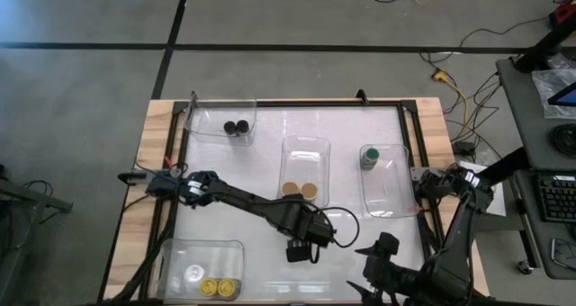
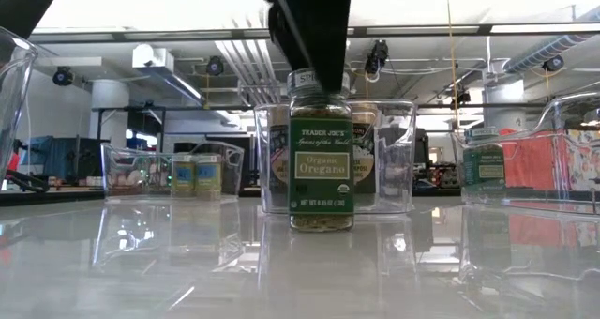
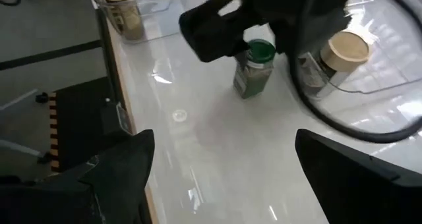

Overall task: Sort spices by type
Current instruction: Put the green seasoning bottle into the middle right transparent bin

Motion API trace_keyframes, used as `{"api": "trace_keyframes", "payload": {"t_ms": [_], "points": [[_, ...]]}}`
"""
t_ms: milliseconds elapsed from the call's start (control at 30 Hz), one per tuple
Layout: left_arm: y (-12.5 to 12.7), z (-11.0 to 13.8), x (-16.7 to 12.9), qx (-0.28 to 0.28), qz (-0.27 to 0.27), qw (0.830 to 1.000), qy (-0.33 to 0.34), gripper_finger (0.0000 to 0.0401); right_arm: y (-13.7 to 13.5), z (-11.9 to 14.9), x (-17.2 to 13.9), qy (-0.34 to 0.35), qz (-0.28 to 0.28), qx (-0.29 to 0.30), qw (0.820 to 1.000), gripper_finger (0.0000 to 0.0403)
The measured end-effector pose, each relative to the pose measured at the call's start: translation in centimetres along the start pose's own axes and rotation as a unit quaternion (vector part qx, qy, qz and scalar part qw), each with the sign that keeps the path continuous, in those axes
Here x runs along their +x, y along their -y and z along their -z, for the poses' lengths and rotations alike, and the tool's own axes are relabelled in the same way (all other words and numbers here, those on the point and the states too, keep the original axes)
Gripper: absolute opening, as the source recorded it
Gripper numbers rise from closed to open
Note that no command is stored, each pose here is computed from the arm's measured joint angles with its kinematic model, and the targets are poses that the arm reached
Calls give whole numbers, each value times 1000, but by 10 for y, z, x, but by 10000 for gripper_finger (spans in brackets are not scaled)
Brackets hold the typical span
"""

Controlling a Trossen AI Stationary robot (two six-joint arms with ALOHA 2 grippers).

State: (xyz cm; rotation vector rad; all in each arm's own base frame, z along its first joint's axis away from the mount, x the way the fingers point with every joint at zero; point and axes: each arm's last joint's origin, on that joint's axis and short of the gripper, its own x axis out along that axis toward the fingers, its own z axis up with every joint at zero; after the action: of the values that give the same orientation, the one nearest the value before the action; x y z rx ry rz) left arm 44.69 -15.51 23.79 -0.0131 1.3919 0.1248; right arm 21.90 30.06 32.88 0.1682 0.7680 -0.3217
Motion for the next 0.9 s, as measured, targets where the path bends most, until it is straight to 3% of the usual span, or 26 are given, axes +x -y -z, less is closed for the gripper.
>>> {"api": "trace_keyframes", "payload": {"t_ms": [233, 467, 667, 900], "points": [[2, 7, -28, 14, 2, 1000, 25, 288, 2, -12, 12, 4, 5, -9, 1000, 359], [17, 31, -79, 42, -29, 994, 94, 293, 3, -32, 30, 9, -8, -37, 999, 359], [24, 63, -113, 72, -111, 983, 130, 293, 7, -49, 62, 11, -17, -69, 997, 359], [1, 99, -106, 49, -128, 984, 111, 291, 30, -66, 106, -37, -14, -92, 995, 359]]}}
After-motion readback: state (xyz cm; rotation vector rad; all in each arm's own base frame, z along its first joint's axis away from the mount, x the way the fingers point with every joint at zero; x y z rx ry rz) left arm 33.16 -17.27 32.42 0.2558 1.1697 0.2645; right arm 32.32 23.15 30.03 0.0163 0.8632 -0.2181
